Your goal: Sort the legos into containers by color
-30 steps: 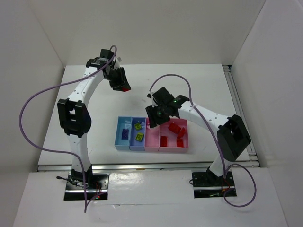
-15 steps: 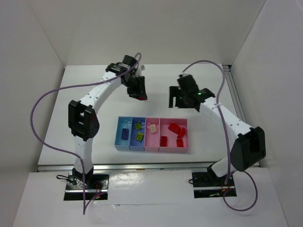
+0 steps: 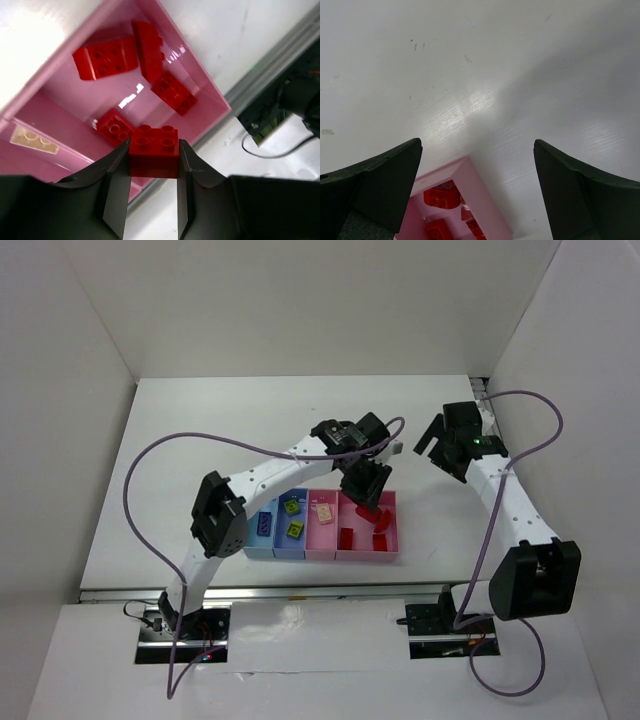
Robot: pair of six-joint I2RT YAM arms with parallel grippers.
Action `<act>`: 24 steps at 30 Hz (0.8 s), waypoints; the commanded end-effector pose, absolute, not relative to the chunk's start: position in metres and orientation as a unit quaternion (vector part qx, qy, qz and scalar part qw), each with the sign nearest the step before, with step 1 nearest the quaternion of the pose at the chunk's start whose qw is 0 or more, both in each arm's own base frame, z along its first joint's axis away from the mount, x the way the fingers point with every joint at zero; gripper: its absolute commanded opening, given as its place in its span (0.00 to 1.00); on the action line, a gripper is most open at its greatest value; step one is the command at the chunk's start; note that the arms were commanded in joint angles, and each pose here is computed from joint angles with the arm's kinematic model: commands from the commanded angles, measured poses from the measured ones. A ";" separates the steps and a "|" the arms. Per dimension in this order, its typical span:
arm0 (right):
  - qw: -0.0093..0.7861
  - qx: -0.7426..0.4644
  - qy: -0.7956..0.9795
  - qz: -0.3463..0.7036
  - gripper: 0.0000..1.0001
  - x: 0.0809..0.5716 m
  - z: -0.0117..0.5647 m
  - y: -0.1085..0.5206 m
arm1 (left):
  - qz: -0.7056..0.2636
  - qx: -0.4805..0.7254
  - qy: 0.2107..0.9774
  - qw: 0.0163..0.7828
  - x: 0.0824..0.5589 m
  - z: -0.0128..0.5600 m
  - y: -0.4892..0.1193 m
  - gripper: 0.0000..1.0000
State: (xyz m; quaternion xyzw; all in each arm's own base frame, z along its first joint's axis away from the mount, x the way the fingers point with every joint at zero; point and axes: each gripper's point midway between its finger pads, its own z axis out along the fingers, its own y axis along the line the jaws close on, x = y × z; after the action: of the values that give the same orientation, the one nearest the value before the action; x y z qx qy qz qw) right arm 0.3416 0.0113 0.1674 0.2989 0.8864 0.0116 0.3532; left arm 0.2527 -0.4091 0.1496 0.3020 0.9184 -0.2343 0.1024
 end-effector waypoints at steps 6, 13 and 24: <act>0.385 0.335 0.860 0.024 1.00 0.337 0.192 -0.009 | -0.202 0.312 0.924 0.095 0.260 0.150 -0.396 0.92; 0.420 0.332 0.844 0.003 1.00 0.354 0.208 -0.028 | -0.170 0.278 0.931 0.165 0.279 0.190 -0.375 0.93; 0.431 0.311 0.846 -0.031 1.00 0.390 0.202 -0.042 | -0.112 0.029 0.946 0.303 0.395 0.247 -0.205 0.93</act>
State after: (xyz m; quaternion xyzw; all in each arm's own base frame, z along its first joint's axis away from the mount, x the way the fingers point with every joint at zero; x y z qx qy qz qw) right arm 0.3699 -0.0315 0.1780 0.3201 0.8654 -0.0187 0.3850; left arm 0.3807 -0.2401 0.2204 0.0746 0.9556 -0.1361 0.2505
